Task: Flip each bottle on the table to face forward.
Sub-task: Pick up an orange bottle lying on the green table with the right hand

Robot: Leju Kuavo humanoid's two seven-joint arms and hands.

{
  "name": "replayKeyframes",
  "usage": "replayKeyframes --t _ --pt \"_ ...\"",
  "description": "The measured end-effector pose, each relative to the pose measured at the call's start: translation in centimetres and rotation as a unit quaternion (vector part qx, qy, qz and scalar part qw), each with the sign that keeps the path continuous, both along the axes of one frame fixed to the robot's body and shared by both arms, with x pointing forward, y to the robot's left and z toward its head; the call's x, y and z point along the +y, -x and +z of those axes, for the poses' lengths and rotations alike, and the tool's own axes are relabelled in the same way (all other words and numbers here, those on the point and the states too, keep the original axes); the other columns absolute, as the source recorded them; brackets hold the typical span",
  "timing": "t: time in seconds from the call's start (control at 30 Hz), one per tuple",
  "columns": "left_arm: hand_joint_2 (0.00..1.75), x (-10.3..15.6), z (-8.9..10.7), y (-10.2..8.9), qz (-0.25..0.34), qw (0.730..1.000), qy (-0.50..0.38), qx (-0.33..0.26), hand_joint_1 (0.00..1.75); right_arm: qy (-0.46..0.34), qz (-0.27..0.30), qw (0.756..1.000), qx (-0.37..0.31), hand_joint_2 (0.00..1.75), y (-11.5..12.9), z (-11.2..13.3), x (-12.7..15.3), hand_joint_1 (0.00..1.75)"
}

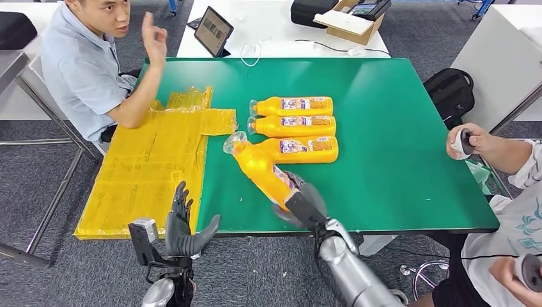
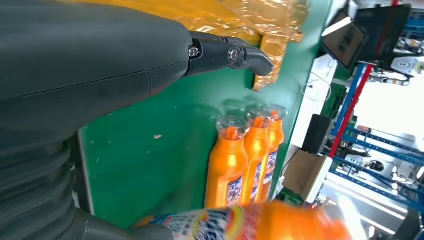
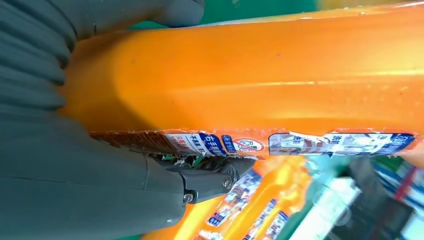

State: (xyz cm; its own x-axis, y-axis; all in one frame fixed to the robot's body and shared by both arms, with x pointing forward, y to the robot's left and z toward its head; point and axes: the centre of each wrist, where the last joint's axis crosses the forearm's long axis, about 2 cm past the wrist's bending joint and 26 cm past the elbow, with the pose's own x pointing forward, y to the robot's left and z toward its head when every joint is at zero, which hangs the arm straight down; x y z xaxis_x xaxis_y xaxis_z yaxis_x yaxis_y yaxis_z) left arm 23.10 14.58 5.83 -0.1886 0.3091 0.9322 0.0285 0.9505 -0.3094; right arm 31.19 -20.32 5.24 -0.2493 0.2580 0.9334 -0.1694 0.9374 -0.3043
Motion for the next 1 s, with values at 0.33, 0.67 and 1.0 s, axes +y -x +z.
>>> replayKeyframes --t 0.33,0.67,1.0 --pt "1.75 -0.4 0.7 1.8 -0.057 0.998 0.033 -0.024 0.0 -0.023 -0.054 0.995 -0.078 1.75 2.2 1.1 1.2 1.75" --pt "1.75 -1.3 1.0 2.1 -0.141 0.989 0.016 -0.046 0.0 0.012 0.009 0.994 -0.108 1.75 1.3 2.1 4.6 1.75" --pt "1.75 -1.5 1.8 0.1 -0.173 0.98 0.1 -0.004 0.0 0.077 0.082 0.982 -0.153 1.75 1.6 2.3 10.6 1.75"
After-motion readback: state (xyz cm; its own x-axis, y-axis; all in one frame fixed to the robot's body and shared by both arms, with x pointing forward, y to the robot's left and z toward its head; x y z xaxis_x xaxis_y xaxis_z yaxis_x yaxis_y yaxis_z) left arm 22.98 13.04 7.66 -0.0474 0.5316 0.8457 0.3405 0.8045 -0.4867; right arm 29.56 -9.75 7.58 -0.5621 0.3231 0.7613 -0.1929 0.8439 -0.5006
